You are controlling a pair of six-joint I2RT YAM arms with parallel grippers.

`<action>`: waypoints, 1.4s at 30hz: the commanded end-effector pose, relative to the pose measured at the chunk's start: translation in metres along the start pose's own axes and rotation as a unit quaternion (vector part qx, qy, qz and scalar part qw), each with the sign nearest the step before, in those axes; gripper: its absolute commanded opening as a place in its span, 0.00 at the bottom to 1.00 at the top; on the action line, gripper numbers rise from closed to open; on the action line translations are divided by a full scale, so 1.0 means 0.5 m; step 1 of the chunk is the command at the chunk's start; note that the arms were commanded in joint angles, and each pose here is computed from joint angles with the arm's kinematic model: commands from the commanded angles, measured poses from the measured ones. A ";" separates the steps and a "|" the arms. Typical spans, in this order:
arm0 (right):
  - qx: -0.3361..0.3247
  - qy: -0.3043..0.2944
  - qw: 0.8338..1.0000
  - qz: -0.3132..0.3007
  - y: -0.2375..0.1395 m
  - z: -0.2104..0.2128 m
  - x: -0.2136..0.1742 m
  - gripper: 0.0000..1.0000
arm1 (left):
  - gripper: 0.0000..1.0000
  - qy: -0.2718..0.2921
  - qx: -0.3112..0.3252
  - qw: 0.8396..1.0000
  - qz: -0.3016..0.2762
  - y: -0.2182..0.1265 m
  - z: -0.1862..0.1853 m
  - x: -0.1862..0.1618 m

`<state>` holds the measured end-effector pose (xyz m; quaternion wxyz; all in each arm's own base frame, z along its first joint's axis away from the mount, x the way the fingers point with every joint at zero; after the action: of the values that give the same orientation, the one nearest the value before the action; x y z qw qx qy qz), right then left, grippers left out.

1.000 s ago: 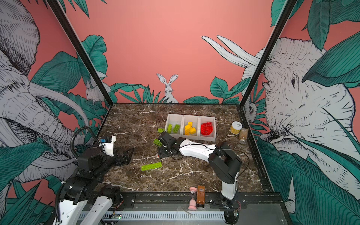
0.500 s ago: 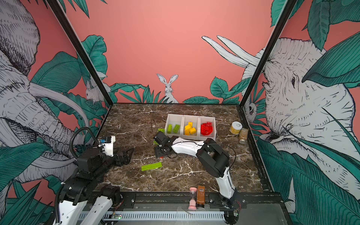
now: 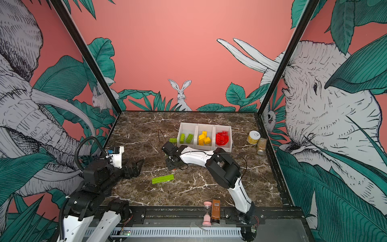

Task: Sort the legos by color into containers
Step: 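Close the right gripper on the red 2x4 brick and lift, then carry the red 2x4 brick to the red compartment and release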

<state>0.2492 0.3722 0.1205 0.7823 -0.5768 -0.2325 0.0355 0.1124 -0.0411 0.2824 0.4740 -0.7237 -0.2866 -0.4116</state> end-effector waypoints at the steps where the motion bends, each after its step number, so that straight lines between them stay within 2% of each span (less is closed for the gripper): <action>1: -0.029 -0.014 0.999 0.007 0.000 -0.007 -0.009 0.45 | 0.99 0.006 -0.002 1.000 -0.005 -0.006 -0.002 0.004; 14: 0.008 -0.031 0.999 -0.027 -0.042 -0.021 -0.021 0.30 | 0.99 0.001 0.004 1.000 0.003 -0.001 0.000 0.003; 20: 0.029 -0.014 0.998 -0.049 -0.097 -0.061 -0.025 0.26 | 0.99 -0.006 0.032 0.999 0.012 0.003 0.009 0.001; 23: 0.034 -0.004 0.997 -0.074 -0.149 -0.087 -0.022 0.25 | 0.99 -0.010 0.044 0.999 0.019 0.008 0.013 0.002; 30: 0.023 0.052 0.987 -0.148 -0.294 -0.221 -0.023 0.25 | 0.99 -0.033 0.048 0.997 0.047 0.034 0.014 0.025; 34: -0.017 0.085 0.980 -0.181 -0.363 -0.326 -0.032 0.25 | 0.99 -0.037 0.012 0.999 0.020 0.074 0.011 0.028; 37: -0.042 0.110 0.977 -0.176 -0.376 -0.402 -0.029 0.25 | 0.99 -0.036 0.006 0.999 -0.007 0.107 0.018 0.021; 42: -0.034 0.173 0.969 -0.176 -0.374 -0.512 -0.011 0.25 | 0.99 -0.039 0.030 0.999 0.003 0.144 0.033 0.010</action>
<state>0.3009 0.0936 0.2427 0.7753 -0.5510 -0.2061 -0.2299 0.1688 -0.0522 0.2462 0.4968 -0.7370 -0.2866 -0.3576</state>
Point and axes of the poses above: each gripper's point midway between its finger pads, its own y axis out along the fingers, its own z axis along the line the jaws close on, x = y × z, the point moved 10 cm from there along -y, back along the fingers, and after that the axes turned 7 degrees about y, right-handed, at the moved point
